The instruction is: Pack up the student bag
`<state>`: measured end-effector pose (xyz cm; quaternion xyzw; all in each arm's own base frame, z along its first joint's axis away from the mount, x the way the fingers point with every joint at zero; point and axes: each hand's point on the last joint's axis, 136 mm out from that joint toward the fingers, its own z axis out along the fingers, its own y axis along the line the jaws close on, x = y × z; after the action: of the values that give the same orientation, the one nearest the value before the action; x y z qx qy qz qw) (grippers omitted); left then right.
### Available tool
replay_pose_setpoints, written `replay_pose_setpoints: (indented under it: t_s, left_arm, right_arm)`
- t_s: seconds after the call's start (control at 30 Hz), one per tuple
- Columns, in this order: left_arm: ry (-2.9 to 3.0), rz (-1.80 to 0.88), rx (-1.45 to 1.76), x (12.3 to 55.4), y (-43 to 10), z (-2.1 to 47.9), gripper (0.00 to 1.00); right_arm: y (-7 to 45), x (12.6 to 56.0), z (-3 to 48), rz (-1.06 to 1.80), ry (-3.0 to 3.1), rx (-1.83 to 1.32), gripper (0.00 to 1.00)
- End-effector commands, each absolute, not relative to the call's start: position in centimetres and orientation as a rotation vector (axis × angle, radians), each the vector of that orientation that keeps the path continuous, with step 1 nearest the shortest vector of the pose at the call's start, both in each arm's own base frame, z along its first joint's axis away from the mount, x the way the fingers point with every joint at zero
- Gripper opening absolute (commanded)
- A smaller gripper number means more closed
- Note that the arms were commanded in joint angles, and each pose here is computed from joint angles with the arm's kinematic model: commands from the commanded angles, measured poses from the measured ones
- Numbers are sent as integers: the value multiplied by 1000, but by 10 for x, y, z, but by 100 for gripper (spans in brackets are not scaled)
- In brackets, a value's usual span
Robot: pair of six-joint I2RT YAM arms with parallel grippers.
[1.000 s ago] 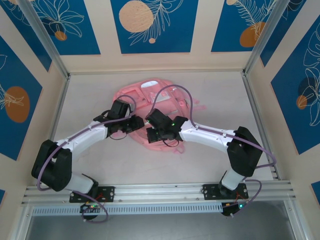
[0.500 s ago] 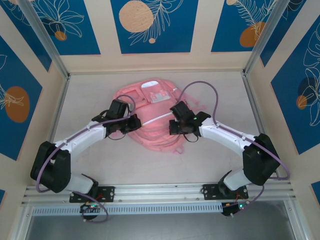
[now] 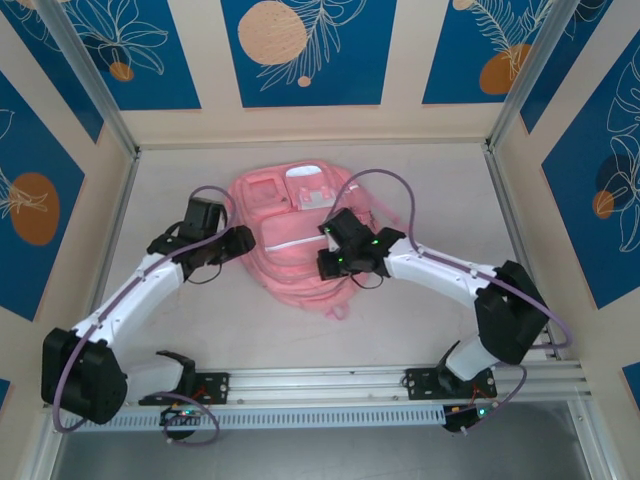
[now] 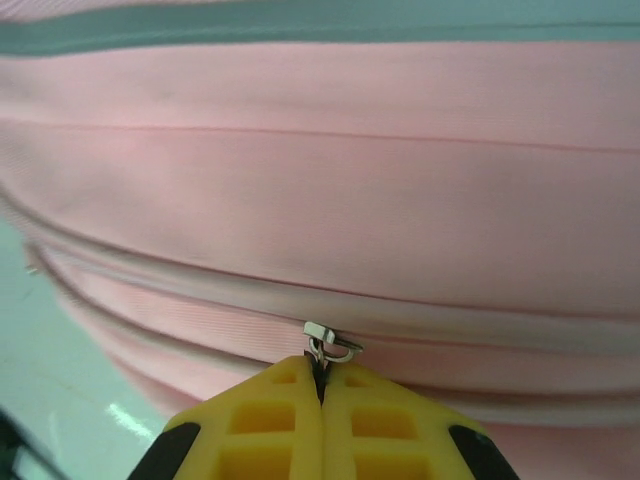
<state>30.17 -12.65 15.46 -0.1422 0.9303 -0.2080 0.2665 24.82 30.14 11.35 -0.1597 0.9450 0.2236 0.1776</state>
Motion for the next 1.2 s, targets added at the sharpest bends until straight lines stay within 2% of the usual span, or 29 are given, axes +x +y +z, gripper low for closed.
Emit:
replay_pose_setpoints:
  t_s: [0.0, 0.27, 0.5, 0.67, 0.8, 0.97, 1.07, 1.17]
  left_arm:
    - [2518, -607, -495, 291, -124, 152, 56]
    - [2512, -888, -519, 284, -155, 146, 57]
    - [2503, -1025, -473, 289, -177, 143, 46]
    - [2524, -1072, -454, 293, -190, 138, 43]
    - [2565, -1030, -430, 294, -192, 128, 33]
    - [2603, -895, -412, 294, -180, 115, 11]
    - [2603, -820, -402, 295, -171, 113, 1]
    - [2603, -732, -386, 296, -160, 114, 0]
  right_arm:
    - [349, 239, 131, 819, 2617, -551, 0]
    - [393, 231, 139, 897, 2575, -651, 0]
    - [384, 232, 137, 847, 2588, -625, 0]
    - [376, 231, 137, 817, 2591, -606, 0]
    - [364, 230, 136, 754, 2598, -618, 0]
    - [316, 235, 127, 553, 2599, -674, 0]
    - [281, 242, 117, 445, 2613, -699, 0]
    - [255, 253, 117, 361, 2600, -713, 0]
